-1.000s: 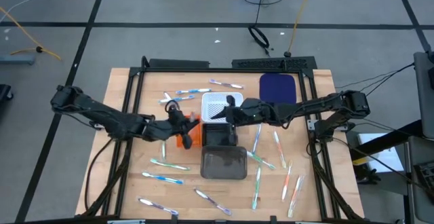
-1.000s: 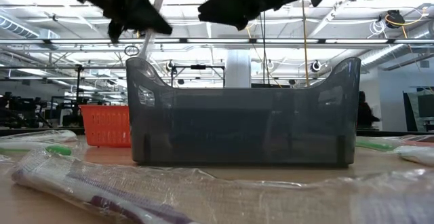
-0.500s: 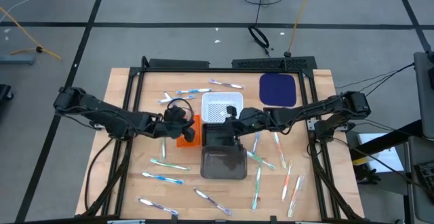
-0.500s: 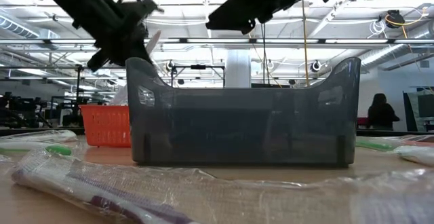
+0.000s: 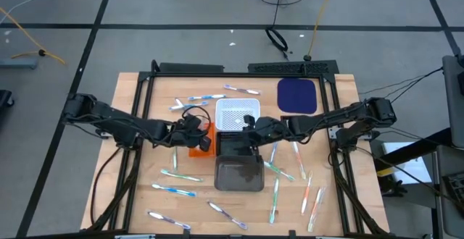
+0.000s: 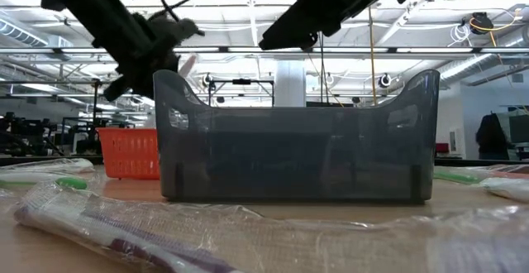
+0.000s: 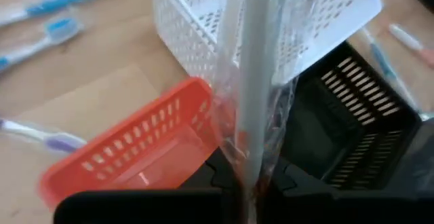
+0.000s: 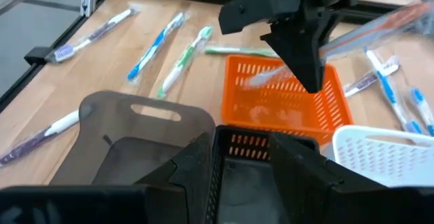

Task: Pick & Place Toothbrushes
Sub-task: Put the orange toothbrush into the orange basket, then put the blue toothbrush into the top black bin

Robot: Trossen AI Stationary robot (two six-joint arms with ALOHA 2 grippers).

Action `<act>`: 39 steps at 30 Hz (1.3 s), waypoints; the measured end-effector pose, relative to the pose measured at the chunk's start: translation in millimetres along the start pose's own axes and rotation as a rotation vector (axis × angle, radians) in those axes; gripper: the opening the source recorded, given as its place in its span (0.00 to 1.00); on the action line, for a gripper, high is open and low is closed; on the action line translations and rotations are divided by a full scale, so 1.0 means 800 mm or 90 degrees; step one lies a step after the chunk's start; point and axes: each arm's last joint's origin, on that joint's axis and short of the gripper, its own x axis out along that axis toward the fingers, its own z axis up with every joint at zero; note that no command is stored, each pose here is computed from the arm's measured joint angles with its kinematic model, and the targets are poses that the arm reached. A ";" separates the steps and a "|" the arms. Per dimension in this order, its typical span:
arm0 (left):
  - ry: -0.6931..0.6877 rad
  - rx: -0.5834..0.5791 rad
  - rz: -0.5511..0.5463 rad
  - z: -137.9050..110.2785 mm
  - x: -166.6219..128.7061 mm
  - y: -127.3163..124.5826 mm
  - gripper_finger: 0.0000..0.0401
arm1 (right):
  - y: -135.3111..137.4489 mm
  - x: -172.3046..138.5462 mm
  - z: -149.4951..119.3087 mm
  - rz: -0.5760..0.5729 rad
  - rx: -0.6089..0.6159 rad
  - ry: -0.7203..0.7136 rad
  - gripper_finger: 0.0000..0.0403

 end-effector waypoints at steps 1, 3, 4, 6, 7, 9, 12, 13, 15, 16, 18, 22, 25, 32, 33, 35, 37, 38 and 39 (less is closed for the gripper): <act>0.010 0.008 0.003 -0.002 0.001 0.002 0.07 | 0.000 0.000 -0.001 0.001 0.000 0.005 0.35; 0.010 0.004 -0.001 -0.002 0.003 0.001 0.07 | 0.000 0.000 -0.002 0.001 0.001 0.012 0.35; 0.007 -0.001 -0.004 -0.001 0.005 -0.001 0.07 | 0.000 0.000 -0.003 0.001 0.001 0.013 0.35; 0.014 0.003 0.001 -0.002 0.007 0.001 0.07 | 0.000 0.000 -0.003 0.000 0.001 0.014 0.35; 0.016 0.009 0.003 -0.002 0.008 0.002 0.07 | 0.000 0.000 -0.003 -0.001 0.000 0.015 0.35; 0.015 0.005 -0.007 -0.001 0.012 -0.001 0.08 | 0.000 0.000 -0.003 -0.001 0.000 0.016 0.35; 0.023 0.008 0.004 -0.003 0.013 0.002 0.10 | 0.000 0.000 -0.003 -0.001 0.000 0.016 0.35; 0.021 0.007 0.001 -0.002 0.013 0.001 0.12 | 0.000 0.000 -0.003 -0.001 0.000 0.016 0.35; 0.021 0.007 0.005 -0.002 0.015 0.001 0.16 | 0.000 0.000 -0.003 -0.001 0.000 0.017 0.35; 0.022 0.008 0.007 -0.002 0.015 0.002 0.18 | 0.000 0.000 -0.003 -0.001 -0.001 0.017 0.35; 0.018 0.006 0.009 -0.001 0.015 0.002 0.24 | 0.000 0.000 -0.004 0.000 -0.001 0.019 0.35; 0.015 0.002 0.014 0.001 0.017 0.004 0.33 | 0.000 0.000 -0.005 0.000 -0.001 0.021 0.35; 0.012 -0.003 0.019 0.004 0.018 0.007 0.38 | 0.001 0.001 -0.010 0.000 -0.001 0.029 0.35; -0.004 0.025 0.010 0.016 0.015 0.010 0.43 | 0.001 0.003 -0.027 0.000 0.008 0.050 0.35; -0.008 0.027 0.006 0.018 0.012 0.010 0.43 | 0.001 0.003 -0.027 0.000 0.008 0.050 0.35; -0.014 0.034 0.000 0.022 0.005 0.011 0.43 | 0.001 0.003 -0.026 0.000 0.011 0.047 0.35; -0.019 0.057 -0.004 0.026 -0.005 0.014 0.43 | 0.001 0.003 -0.026 0.000 0.010 0.046 0.35; -0.017 0.082 0.003 0.027 -0.010 0.017 0.43 | 0.001 0.003 -0.026 0.000 0.010 0.046 0.35; -0.021 0.110 0.015 0.028 -0.014 0.020 0.43 | 0.001 0.003 -0.026 -0.001 0.009 0.045 0.35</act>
